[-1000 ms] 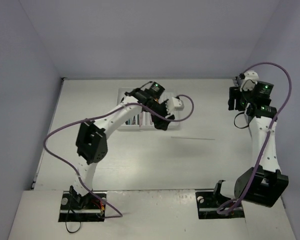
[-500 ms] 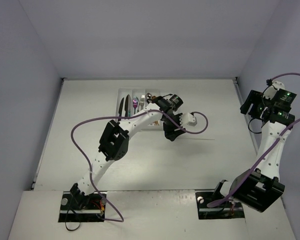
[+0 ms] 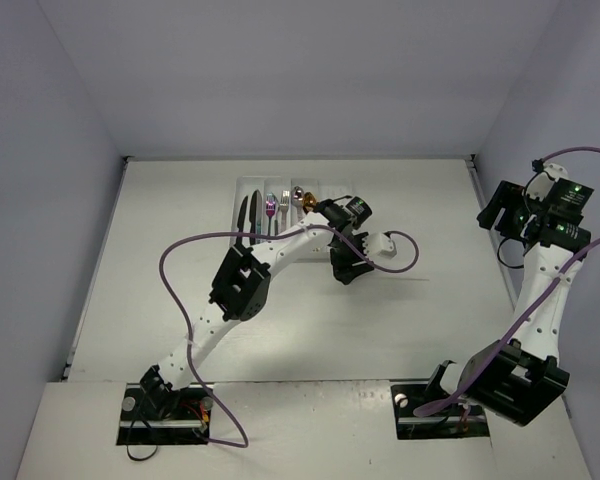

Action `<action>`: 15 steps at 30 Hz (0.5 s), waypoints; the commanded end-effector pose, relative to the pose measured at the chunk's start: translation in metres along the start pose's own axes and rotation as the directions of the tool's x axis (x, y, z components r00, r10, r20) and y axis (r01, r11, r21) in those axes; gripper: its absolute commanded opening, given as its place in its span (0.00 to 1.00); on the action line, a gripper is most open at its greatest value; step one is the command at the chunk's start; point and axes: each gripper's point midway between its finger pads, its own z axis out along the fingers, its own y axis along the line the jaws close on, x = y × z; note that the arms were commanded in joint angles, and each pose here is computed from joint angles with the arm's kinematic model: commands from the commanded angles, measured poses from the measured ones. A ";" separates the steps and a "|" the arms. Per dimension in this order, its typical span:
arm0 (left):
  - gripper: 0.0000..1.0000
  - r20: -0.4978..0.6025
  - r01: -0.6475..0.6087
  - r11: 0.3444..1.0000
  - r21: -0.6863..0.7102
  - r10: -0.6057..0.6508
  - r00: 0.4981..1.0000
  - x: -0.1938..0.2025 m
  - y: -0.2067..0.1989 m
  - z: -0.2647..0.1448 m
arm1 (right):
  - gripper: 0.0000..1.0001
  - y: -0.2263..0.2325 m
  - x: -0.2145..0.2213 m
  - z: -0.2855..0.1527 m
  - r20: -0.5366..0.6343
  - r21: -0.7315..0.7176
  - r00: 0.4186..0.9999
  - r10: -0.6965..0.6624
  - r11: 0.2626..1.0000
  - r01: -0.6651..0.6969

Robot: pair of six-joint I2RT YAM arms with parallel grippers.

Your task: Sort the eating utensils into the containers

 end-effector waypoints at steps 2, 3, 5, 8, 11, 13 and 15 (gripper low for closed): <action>0.50 -0.002 -0.070 0.997 -0.024 0.070 0.998 -0.018 -0.010 0.002 | 0.64 0.009 -0.025 -0.018 0.092 -0.010 0.995 -0.033 0.999 0.034; 0.49 -0.010 -0.071 0.997 -0.024 0.071 0.997 -0.017 -0.011 0.004 | 0.64 0.009 -0.025 -0.018 0.092 -0.010 0.995 -0.034 0.999 0.035; 0.46 -0.027 -0.074 0.997 -0.029 0.073 0.997 -0.014 -0.013 0.009 | 0.63 0.009 -0.025 -0.018 0.092 -0.008 0.995 -0.036 0.999 0.037; 0.42 -0.050 -0.065 0.997 -0.051 0.062 0.997 -0.011 -0.012 0.014 | 0.63 0.008 -0.025 -0.018 0.093 -0.007 0.995 -0.037 0.999 0.038; 0.35 -0.085 -0.062 0.995 -0.083 0.055 0.995 -0.003 -0.010 0.018 | 0.63 0.007 -0.024 -0.018 0.090 -0.004 0.995 -0.041 0.999 0.042; 0.29 -0.100 -0.062 0.993 -0.099 0.052 0.994 0.001 -0.012 0.020 | 0.62 0.008 -0.025 -0.019 0.094 -0.003 0.994 -0.048 0.999 0.049; 0.21 -0.106 -0.062 0.992 -0.113 0.050 0.993 0.003 -0.015 0.020 | 0.62 0.007 -0.025 -0.019 0.096 -0.001 0.994 -0.052 0.999 0.053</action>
